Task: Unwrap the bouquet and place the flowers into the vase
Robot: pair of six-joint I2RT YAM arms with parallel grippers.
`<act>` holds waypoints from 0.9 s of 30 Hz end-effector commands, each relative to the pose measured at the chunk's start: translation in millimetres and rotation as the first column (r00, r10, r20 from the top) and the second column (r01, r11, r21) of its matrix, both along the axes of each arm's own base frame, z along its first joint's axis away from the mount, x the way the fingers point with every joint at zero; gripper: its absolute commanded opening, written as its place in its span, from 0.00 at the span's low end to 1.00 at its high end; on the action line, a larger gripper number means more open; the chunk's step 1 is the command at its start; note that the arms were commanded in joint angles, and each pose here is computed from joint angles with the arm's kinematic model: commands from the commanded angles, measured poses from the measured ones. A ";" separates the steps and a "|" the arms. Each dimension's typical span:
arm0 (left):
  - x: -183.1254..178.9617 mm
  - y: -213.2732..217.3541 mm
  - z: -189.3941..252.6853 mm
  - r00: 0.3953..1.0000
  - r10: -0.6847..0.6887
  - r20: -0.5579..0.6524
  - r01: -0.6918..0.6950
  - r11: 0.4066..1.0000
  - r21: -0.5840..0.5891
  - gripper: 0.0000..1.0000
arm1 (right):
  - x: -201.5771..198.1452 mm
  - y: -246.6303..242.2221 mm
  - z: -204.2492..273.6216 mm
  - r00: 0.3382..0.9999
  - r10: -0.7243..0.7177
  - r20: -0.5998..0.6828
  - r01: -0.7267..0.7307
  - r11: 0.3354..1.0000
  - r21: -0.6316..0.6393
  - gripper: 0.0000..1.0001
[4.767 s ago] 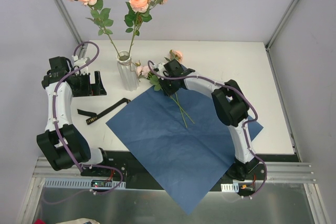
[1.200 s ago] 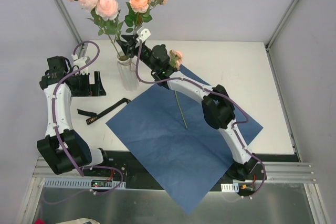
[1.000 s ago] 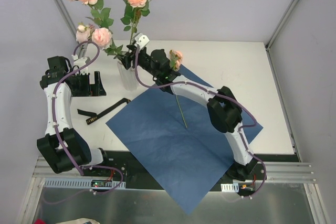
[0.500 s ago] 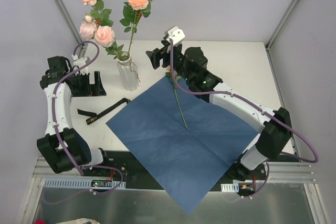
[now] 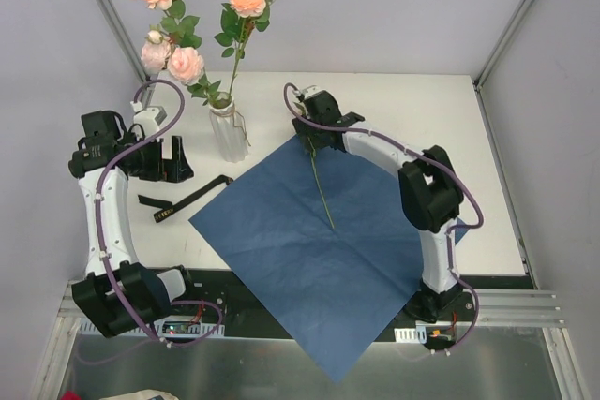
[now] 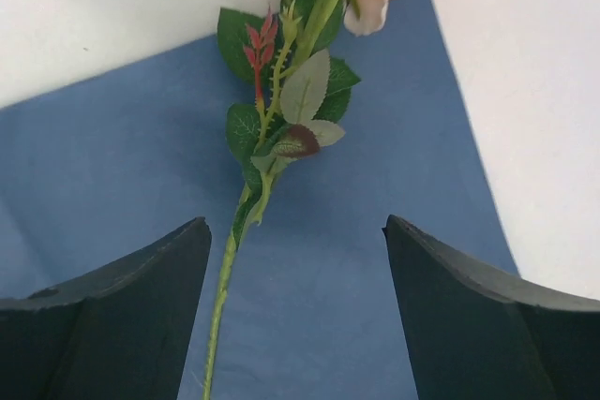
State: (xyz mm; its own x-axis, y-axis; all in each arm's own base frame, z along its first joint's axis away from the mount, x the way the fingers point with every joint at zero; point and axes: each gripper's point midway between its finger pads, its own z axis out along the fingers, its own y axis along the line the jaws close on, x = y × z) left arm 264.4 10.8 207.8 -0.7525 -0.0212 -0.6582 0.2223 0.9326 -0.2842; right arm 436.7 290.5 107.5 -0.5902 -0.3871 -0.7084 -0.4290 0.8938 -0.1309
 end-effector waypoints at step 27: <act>-19.7 -4.1 -17.0 0.996 -0.084 -0.006 0.084 0.996 0.042 0.99 | 35.6 27.0 -65.6 0.968 -0.065 -0.242 0.078 0.996 0.045 0.29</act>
